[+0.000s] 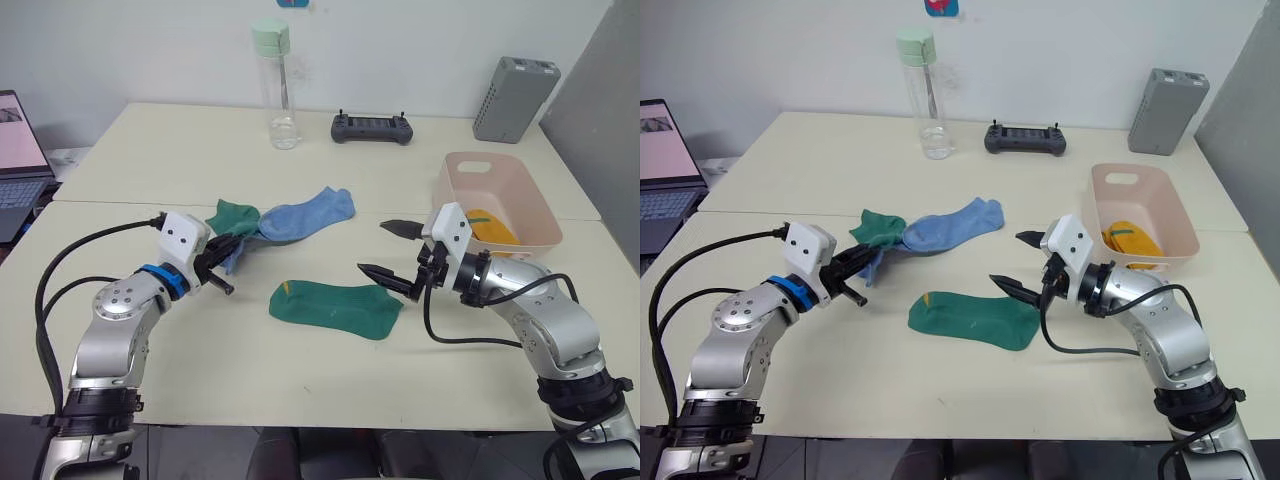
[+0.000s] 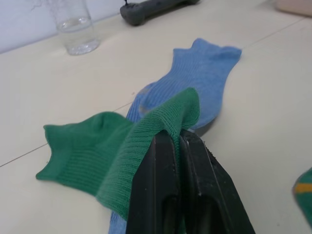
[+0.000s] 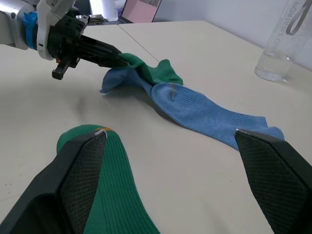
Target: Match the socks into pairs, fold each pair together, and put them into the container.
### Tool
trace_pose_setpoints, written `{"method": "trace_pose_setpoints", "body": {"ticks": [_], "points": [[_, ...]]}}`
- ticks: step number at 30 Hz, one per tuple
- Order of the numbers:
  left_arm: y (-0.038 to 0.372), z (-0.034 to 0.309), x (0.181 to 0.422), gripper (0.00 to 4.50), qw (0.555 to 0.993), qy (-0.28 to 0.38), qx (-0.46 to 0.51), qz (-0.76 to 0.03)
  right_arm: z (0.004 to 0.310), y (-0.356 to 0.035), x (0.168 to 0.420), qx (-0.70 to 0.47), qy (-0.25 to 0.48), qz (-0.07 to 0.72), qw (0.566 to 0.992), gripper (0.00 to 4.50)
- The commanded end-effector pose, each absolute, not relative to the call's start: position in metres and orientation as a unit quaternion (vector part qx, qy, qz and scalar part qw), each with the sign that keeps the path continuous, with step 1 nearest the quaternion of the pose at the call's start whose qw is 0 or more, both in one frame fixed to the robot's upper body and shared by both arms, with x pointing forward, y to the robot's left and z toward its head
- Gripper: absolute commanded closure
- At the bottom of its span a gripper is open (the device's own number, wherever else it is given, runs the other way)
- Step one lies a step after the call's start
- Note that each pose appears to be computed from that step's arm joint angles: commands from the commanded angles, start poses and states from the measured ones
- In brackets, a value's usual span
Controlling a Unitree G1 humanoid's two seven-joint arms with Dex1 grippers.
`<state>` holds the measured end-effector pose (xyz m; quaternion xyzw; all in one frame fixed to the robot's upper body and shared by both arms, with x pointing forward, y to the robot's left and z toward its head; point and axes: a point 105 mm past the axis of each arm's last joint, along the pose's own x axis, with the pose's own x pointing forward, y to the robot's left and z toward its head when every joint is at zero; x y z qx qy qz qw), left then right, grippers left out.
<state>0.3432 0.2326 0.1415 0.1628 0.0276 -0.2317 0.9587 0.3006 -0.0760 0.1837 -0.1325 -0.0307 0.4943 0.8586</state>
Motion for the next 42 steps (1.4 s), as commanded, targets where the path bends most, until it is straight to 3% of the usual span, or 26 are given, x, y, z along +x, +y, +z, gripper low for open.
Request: {"method": "trace_pose_setpoints", "body": {"ticks": [1, 2, 5, 10, 14, 18, 22, 33, 42], "points": [[0.240, 0.152, 0.346, 4.48, 0.960, 0.014, 0.169, -0.221, 0.195, -0.074, 0.296, -0.136, -0.056, 0.498, 0.854, 0.00], [0.238, 0.152, 0.344, 4.48, 0.960, 0.013, 0.162, -0.229, 0.194, -0.075, 0.297, -0.136, -0.055, 0.498, 0.855, 0.00], [0.237, 0.153, 0.343, 3.80, 0.962, 0.009, 0.144, -0.233, 0.194, -0.075, 0.297, -0.136, -0.054, 0.497, 0.855, 0.00], [0.242, 0.151, 0.344, 2.26, 0.971, 0.013, 0.096, -0.218, 0.194, -0.075, 0.297, -0.137, -0.055, 0.496, 0.856, 0.00], [0.244, 0.149, 0.344, 2.26, 0.972, 0.022, 0.085, -0.217, 0.195, -0.074, 0.297, -0.137, -0.056, 0.496, 0.856, 0.00], [0.240, 0.158, 0.344, 3.20, 0.972, 0.004, 0.069, -0.225, 0.195, -0.074, 0.298, -0.137, -0.056, 0.495, 0.856, 0.00], [0.239, 0.175, 0.342, 4.44, 0.972, -0.031, 0.030, -0.230, 0.194, -0.074, 0.298, -0.138, -0.057, 0.493, 0.857, 0.00], [0.269, 0.200, 0.343, 4.48, 0.977, -0.048, -0.048, -0.203, 0.195, -0.071, 0.298, -0.136, -0.060, 0.496, 0.856, 0.00], [0.178, 0.203, 0.316, 4.48, 0.920, 0.003, 0.032, -0.390, 0.193, -0.082, 0.294, -0.149, -0.038, 0.507, 0.848, 0.00]]}}
